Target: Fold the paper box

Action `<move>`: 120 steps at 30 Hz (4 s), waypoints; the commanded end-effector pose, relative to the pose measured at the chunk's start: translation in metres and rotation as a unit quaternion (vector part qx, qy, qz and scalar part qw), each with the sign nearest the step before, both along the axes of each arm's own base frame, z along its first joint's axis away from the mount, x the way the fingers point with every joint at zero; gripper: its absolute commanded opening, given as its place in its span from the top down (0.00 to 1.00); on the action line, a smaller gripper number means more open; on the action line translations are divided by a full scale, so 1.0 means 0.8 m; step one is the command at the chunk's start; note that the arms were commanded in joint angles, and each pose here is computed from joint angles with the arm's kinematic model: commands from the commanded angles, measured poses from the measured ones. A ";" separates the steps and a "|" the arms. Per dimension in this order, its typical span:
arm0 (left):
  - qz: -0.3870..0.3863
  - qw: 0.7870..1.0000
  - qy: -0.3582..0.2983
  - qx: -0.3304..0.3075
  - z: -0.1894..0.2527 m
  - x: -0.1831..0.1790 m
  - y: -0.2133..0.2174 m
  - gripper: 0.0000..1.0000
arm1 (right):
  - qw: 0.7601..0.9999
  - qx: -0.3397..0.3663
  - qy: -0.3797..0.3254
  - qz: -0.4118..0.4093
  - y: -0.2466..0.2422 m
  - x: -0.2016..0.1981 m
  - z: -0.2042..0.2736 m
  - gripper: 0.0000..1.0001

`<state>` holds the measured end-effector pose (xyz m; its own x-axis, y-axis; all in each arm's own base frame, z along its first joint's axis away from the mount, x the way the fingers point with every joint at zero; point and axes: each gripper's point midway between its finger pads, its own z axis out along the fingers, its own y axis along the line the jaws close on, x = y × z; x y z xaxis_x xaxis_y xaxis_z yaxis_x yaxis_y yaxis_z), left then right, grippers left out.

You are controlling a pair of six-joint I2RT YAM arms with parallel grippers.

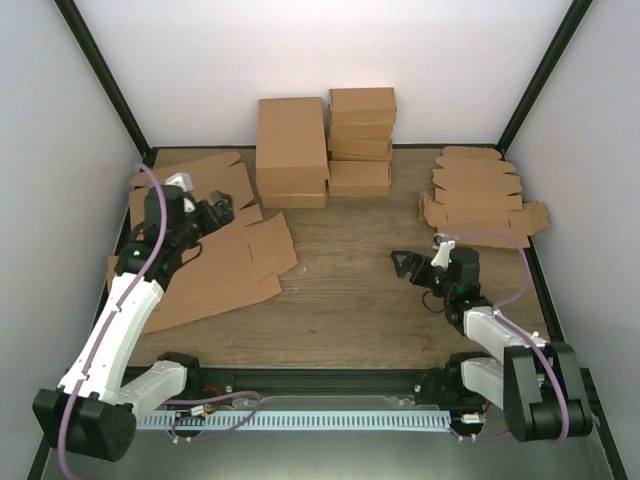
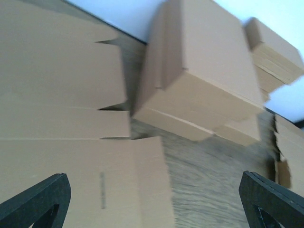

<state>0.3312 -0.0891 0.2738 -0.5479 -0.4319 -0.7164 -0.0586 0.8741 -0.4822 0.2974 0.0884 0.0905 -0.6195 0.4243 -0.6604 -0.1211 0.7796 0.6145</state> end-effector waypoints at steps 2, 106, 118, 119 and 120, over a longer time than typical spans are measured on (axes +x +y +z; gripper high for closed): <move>0.023 0.998 0.038 -0.035 -0.040 -0.019 0.052 0.00 | 0.994 -0.026 -0.040 0.100 0.075 0.024 0.049 0.00; 0.022 0.998 0.055 -0.013 -0.066 -0.086 0.065 0.00 | 0.940 -0.274 -0.147 0.138 0.222 0.040 0.194 0.99; 0.102 0.991 0.061 -0.055 -0.131 -0.076 0.083 0.00 | 0.941 -0.285 -0.137 0.120 0.203 0.044 0.187 0.99; 0.116 0.990 0.059 -0.054 -0.138 -0.072 0.088 0.00 | 0.942 -0.287 -0.132 0.116 0.200 0.045 0.185 0.99; 0.133 0.988 0.056 -0.050 -0.144 -0.069 0.095 0.00 | 0.943 -0.289 -0.126 0.109 0.196 0.047 0.183 0.99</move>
